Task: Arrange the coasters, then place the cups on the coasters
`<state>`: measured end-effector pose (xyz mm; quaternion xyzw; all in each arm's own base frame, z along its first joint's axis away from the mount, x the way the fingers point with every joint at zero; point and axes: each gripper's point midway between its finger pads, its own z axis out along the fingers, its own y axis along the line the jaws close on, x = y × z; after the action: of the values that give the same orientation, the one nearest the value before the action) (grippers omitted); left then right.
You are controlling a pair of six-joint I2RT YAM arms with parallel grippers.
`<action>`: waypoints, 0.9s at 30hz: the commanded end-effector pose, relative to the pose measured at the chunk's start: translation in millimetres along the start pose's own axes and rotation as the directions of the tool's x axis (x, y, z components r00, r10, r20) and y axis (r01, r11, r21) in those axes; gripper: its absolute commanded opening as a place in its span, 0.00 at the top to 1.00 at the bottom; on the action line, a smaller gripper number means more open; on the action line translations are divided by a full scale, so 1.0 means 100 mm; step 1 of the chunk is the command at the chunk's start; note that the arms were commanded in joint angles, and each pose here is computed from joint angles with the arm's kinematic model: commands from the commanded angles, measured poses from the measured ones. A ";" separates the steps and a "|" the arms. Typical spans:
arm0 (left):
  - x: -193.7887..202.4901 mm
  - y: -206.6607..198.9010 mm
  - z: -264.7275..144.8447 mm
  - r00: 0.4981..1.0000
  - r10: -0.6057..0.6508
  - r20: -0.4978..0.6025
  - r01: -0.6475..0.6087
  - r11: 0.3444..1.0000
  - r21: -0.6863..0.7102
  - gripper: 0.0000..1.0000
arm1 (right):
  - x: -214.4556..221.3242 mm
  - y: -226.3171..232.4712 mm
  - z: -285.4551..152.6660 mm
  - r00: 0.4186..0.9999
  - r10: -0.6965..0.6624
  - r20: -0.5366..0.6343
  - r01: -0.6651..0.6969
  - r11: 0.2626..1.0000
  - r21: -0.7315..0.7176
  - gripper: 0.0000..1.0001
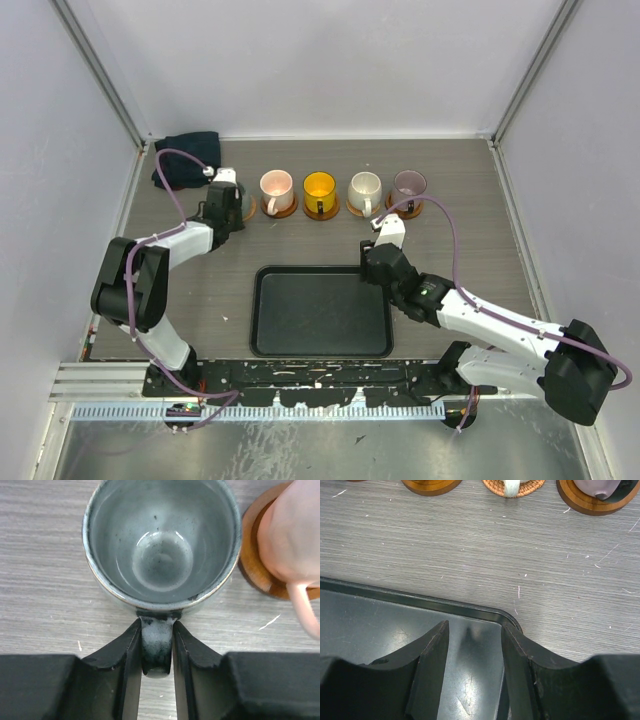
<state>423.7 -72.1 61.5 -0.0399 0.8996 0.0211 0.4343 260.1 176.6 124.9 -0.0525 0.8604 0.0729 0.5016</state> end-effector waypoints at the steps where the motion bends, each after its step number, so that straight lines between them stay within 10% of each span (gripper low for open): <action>1: -0.53 -0.05 -0.04 0.984 -0.065 0.168 0.062 0.998 0.023 0.70 | -0.14 0.07 0.01 0.999 0.037 0.040 -0.036 0.999 -0.022 0.49; 11: -0.56 -0.04 -0.04 0.982 -0.068 0.177 0.065 0.998 0.021 0.67 | -0.13 0.05 0.00 0.998 0.041 0.042 -0.040 0.999 -0.024 0.49; 20: -0.58 0.00 -0.16 0.980 -0.072 0.184 0.071 0.997 0.016 0.39 | -0.11 0.06 0.00 0.998 0.042 0.039 -0.041 0.999 -0.027 0.49; 27: -0.58 0.05 -0.28 0.979 -0.073 0.190 0.073 0.997 0.007 0.36 | -0.12 0.06 -0.03 0.998 0.054 0.044 -0.052 0.998 -0.036 0.49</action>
<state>433.3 -73.1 94.4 -0.0521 0.8751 0.0096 0.4809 258.3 178.5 122.7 -0.0565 0.8622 0.0782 0.4973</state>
